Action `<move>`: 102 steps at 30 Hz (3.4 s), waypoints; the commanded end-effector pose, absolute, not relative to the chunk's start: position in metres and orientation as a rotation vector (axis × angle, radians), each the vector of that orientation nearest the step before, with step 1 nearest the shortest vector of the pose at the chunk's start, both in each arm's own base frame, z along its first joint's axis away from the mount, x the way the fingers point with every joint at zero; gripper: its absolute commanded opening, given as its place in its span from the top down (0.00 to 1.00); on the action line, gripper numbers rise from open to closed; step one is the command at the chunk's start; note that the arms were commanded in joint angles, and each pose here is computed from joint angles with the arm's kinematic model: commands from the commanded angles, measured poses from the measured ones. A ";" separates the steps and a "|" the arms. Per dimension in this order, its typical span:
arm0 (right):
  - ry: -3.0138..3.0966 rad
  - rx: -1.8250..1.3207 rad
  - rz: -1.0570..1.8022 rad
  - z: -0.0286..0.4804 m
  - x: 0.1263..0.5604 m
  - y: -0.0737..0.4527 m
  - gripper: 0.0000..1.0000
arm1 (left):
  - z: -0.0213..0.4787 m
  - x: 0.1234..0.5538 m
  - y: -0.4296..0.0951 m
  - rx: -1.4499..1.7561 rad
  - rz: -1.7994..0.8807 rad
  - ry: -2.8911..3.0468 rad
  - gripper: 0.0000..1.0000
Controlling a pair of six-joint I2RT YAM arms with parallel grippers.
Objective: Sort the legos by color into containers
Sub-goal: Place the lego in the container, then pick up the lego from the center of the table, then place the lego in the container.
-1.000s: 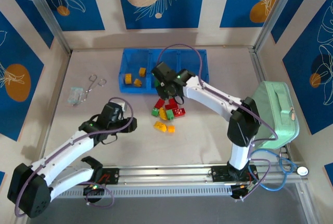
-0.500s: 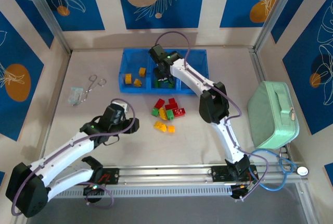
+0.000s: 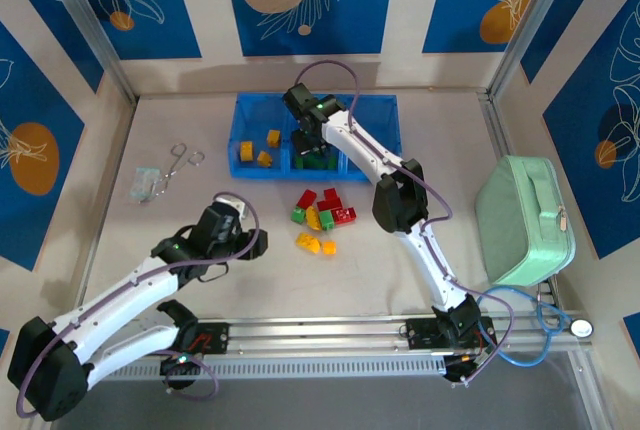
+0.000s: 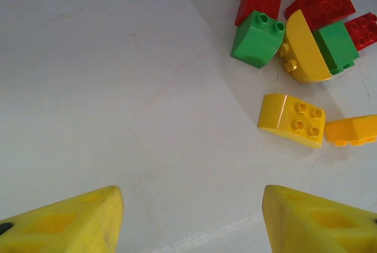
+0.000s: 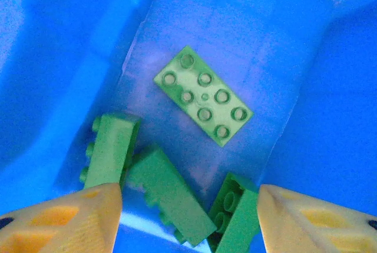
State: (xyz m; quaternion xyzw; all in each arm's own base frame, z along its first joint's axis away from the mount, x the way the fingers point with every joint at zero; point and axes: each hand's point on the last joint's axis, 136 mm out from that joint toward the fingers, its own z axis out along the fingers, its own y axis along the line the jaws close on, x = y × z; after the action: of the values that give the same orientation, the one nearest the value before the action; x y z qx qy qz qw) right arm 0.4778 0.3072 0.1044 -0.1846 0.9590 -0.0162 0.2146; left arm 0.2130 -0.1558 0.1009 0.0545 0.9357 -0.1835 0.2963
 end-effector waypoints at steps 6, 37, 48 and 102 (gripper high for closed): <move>2.540 -0.498 0.174 0.199 0.428 0.313 0.36 | 0.113 0.224 -0.182 0.273 -0.492 2.519 0.35; 2.565 -0.119 0.469 0.141 0.258 0.171 0.35 | 0.033 0.308 -0.266 0.554 -0.387 2.703 0.38; 2.566 -0.080 0.477 0.133 0.249 0.161 0.35 | 0.023 0.314 -0.265 0.564 -0.326 2.730 0.64; 2.646 -0.116 0.501 0.136 0.220 0.169 0.33 | 0.183 0.374 -0.276 0.350 -0.421 2.410 0.33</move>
State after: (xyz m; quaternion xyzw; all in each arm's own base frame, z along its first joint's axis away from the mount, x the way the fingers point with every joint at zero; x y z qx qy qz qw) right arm 0.2213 0.1607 0.1288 -0.0233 0.9554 0.1912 0.2237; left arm 0.3938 -0.2728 0.1747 0.1581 0.9294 -0.1234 0.3097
